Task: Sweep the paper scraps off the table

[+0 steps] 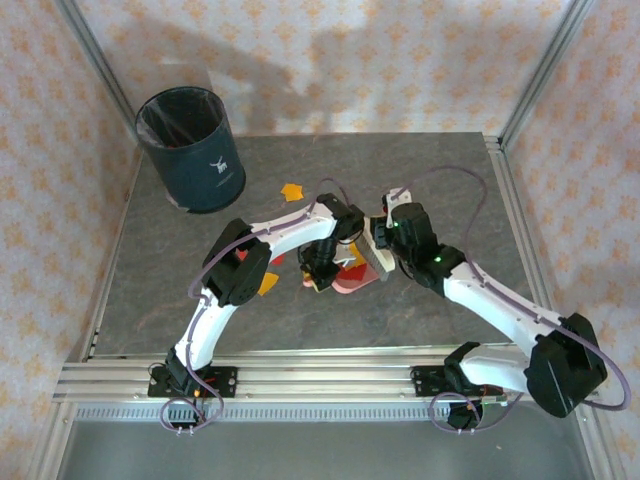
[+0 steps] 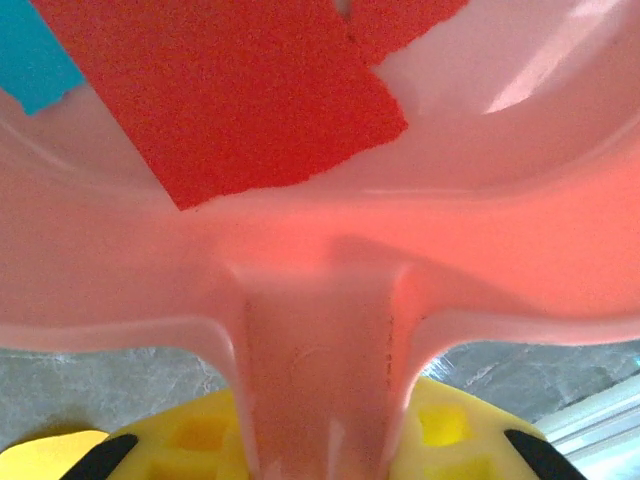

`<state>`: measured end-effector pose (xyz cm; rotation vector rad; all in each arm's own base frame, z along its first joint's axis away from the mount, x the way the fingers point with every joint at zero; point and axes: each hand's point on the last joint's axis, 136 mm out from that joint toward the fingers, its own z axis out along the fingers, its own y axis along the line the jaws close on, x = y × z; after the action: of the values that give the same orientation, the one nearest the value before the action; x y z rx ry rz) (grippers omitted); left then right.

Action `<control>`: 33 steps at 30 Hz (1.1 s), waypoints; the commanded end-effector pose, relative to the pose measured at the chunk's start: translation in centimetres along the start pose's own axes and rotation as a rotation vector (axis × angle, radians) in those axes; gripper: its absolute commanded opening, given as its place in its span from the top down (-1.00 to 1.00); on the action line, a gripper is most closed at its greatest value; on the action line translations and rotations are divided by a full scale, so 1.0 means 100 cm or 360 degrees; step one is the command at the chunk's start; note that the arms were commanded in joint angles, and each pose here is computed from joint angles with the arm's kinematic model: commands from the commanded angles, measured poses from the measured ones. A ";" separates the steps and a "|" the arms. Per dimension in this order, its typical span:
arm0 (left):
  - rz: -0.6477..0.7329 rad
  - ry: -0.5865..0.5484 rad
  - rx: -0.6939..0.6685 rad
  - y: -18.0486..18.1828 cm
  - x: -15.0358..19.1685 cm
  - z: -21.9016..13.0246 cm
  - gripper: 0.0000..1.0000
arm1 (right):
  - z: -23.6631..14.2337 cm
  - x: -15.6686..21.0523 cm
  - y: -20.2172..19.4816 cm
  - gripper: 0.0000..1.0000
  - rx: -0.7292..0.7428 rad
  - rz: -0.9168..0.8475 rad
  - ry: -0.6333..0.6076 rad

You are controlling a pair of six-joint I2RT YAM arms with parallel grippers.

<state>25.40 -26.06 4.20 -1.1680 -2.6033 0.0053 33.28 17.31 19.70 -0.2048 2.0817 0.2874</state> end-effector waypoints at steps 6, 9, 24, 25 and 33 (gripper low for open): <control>-0.0108 -0.0265 -0.0128 0.012 0.006 -0.029 1.00 | -0.020 -0.030 -0.019 1.00 0.0145 0.0156 -0.0232; -0.0141 -0.0314 -0.0145 0.014 0.013 -0.034 1.00 | -0.019 -0.035 -0.025 1.00 0.0173 0.0216 -0.0248; -0.0411 -0.0567 -0.0201 0.028 0.082 -0.077 1.00 | 0.061 -0.065 0.001 1.00 -0.0113 0.0510 -0.0151; -0.0440 -0.0583 -0.0211 0.030 0.088 -0.080 1.00 | 0.070 -0.068 0.007 1.00 -0.0153 0.0520 -0.0137; -0.0716 -0.0723 -0.0242 0.054 0.128 -0.094 1.00 | 0.134 -0.090 0.054 1.00 -0.0465 0.0644 -0.0039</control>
<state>23.86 -15.97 15.19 -0.7682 -3.2085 0.0384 45.95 24.24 18.67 0.0591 2.1207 0.6730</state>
